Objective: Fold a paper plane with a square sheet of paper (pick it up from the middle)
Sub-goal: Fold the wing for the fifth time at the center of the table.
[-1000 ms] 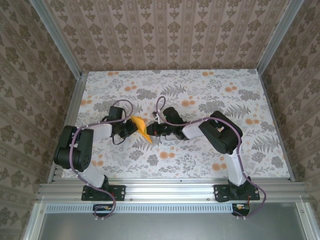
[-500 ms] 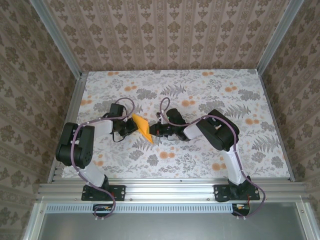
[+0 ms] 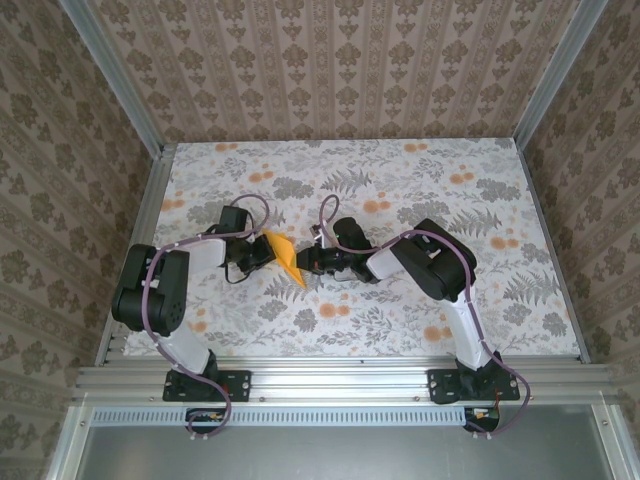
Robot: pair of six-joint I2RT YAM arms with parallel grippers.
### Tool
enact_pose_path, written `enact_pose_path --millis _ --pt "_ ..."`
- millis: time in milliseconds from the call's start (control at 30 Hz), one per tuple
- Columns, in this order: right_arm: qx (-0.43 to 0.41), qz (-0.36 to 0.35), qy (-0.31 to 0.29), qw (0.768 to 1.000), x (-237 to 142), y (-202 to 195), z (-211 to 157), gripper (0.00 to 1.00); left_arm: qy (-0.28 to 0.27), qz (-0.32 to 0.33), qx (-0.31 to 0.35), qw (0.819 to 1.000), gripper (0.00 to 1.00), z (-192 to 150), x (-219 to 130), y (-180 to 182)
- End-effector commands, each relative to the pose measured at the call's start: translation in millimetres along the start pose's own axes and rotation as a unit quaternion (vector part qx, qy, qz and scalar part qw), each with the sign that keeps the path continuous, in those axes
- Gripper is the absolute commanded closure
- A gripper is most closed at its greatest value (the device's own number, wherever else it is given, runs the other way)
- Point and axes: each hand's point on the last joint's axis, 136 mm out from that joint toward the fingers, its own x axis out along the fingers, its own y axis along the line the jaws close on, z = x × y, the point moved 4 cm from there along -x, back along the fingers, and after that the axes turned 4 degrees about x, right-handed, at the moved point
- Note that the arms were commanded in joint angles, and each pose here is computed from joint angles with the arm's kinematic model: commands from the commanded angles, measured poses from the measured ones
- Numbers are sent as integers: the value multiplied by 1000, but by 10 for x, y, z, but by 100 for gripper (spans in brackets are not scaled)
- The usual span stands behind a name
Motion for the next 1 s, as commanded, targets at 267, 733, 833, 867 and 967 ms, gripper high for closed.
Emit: enact_pose_path --millis 267,733,833,867,967 --pt "4 5 22 1000 38 -56 -112 79 18 9 10 1000 93 -81 193 28" --pt "20 -16 41 999 101 -176 -198 91 16 -3 11 1000 93 -73 175 -23" --pt "26 -37 46 998 116 -248 -221 90 13 -6 11 1000 93 -67 150 -43" --pt "28 -44 47 998 120 -274 -229 90 11 -7 12 1000 93 -63 136 -54" --pt "34 -51 53 997 131 -319 -255 89 6 -12 13 1000 93 -50 97 -86"
